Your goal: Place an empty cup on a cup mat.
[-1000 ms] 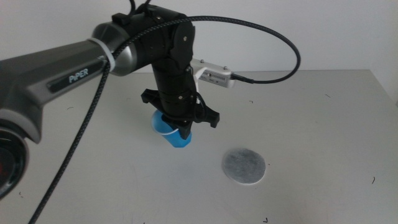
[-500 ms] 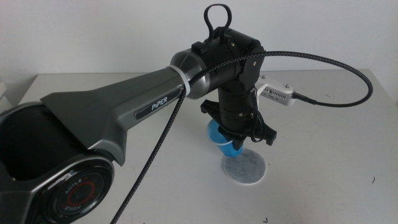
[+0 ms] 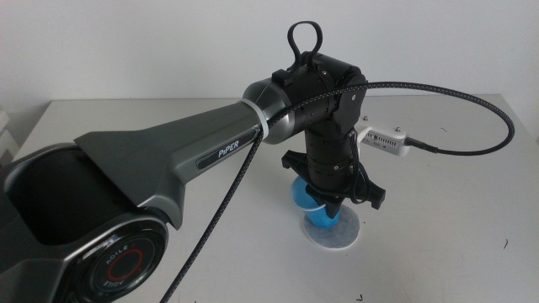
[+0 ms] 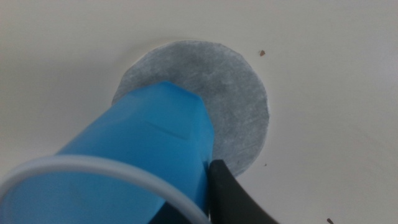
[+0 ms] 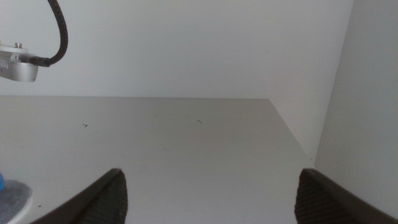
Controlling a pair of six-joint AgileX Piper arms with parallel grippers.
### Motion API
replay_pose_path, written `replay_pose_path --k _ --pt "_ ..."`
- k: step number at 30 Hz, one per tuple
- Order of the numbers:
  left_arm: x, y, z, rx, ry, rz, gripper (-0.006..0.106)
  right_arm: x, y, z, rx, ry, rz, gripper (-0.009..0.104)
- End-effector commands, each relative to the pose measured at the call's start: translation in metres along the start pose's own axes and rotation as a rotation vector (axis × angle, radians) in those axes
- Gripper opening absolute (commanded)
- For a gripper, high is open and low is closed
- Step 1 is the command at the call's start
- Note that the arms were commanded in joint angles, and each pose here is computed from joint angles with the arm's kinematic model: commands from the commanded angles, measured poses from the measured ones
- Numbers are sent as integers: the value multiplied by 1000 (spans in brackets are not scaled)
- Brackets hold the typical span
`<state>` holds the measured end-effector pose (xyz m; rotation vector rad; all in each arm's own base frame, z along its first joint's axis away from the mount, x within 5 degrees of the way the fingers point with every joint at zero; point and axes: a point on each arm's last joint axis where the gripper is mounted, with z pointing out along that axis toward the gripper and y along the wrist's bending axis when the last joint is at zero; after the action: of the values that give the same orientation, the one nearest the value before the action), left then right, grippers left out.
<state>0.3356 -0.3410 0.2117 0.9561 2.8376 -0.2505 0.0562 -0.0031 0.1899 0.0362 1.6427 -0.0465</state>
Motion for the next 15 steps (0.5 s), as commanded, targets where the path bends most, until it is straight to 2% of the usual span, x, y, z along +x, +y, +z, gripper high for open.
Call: replay_pose_path --k 1,7,12,15 --pt "5 -7 -41 23 -12 -4 0 -12 0 -3 0 -108 -17 94" --pt "5 -8 -41 42 -10 -6 24 -12 0 -3 0 -108 -17 94" --pt "5 -8 -41 34 -11 -3 58 -12 0 -3 0 -108 -17 94" --pt "5 -8 -41 32 -11 6 75 -12 0 -3 0 -108 -17 94"
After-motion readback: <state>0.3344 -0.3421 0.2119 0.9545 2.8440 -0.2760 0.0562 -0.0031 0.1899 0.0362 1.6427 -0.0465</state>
